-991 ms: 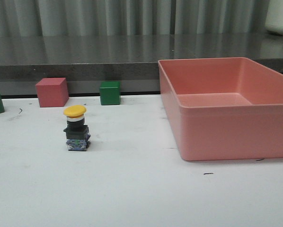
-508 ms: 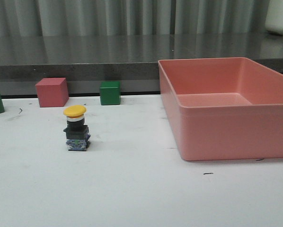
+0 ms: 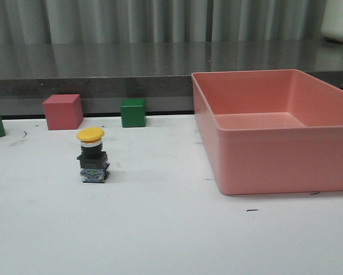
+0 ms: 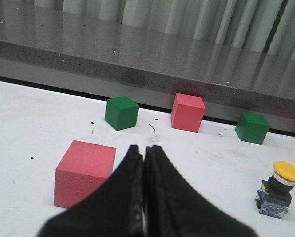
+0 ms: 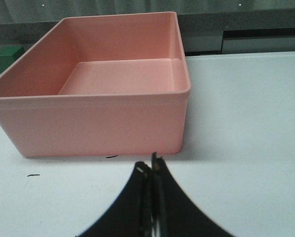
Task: Place and stand button with both arms
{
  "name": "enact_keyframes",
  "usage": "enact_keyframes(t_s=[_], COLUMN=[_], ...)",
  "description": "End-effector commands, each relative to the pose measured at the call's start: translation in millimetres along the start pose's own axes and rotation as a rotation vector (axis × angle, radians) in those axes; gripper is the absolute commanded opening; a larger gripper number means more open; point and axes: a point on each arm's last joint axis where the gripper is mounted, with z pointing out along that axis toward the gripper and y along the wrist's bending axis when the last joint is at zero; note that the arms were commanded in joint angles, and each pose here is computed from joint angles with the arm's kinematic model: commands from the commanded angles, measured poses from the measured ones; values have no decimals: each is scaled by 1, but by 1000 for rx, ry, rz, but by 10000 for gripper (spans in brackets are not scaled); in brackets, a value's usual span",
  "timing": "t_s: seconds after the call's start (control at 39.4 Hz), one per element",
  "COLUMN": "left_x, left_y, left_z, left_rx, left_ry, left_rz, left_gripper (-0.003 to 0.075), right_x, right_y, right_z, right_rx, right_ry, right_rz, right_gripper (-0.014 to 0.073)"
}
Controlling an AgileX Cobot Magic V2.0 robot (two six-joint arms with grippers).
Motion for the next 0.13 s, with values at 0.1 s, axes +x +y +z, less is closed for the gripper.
enact_keyframes(t_s=[0.1], left_x=[-5], left_y=[-1], left_z=[-2], left_rx=[16], left_ry=[-92], left_rz=[-8], left_gripper=[-20], right_x=[-9], right_y=[0], right_z=[-2], right_rx=[0], right_ry=[-100], right_rz=[-6], right_gripper=[-69])
